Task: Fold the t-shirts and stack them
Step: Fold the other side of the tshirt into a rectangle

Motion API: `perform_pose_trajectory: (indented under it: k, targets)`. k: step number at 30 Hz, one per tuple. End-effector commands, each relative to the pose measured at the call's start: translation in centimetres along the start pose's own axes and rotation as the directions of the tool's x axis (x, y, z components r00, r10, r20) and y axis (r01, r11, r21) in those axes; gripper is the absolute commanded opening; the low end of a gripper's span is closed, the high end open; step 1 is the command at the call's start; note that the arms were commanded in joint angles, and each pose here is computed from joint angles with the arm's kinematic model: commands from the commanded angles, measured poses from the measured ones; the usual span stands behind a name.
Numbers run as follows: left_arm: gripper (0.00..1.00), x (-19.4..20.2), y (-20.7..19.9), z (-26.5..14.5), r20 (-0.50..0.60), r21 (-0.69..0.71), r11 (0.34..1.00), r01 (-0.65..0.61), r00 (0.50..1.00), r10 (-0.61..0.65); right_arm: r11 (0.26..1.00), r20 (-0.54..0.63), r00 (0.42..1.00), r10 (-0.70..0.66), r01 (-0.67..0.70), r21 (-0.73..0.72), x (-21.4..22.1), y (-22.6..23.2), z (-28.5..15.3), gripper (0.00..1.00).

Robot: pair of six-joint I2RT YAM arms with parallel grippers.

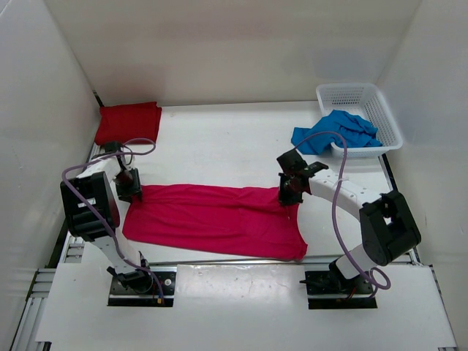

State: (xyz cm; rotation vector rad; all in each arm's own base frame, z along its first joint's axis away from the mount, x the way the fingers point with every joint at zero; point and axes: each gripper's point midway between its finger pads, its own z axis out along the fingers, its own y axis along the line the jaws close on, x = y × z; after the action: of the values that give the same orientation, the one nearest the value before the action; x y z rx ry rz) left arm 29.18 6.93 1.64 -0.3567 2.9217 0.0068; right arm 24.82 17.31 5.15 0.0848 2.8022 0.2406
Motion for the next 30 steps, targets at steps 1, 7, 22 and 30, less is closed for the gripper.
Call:
perform_pose_trajectory:
  k: [1,7,22,30]
  targets:
    - [0.45,-1.6,-0.1,-0.6,0.049,0.002,1.000,-0.002,0.999,0.002,1.000,-0.004,1.000,0.007,-0.007,-0.003,0.3,0.1,0.3,0.00]
    - [0.30,-2.0,0.3,-0.7,0.058,-0.019,1.000,-0.001,0.998,0.002,1.000,-0.010,1.000,0.007,-0.007,-0.010,0.5,0.1,0.5,0.00]
    - [0.44,-0.8,0.9,-0.7,0.044,-0.055,0.998,0.001,0.999,0.002,1.000,-0.010,1.000,0.007,-0.007,-0.010,0.5,0.1,0.5,0.00]
    - [0.11,-0.8,0.8,-0.7,0.044,-0.046,0.999,0.000,0.999,0.002,1.000,-0.004,1.000,0.007,-0.007,-0.003,0.4,0.0,0.5,0.00]
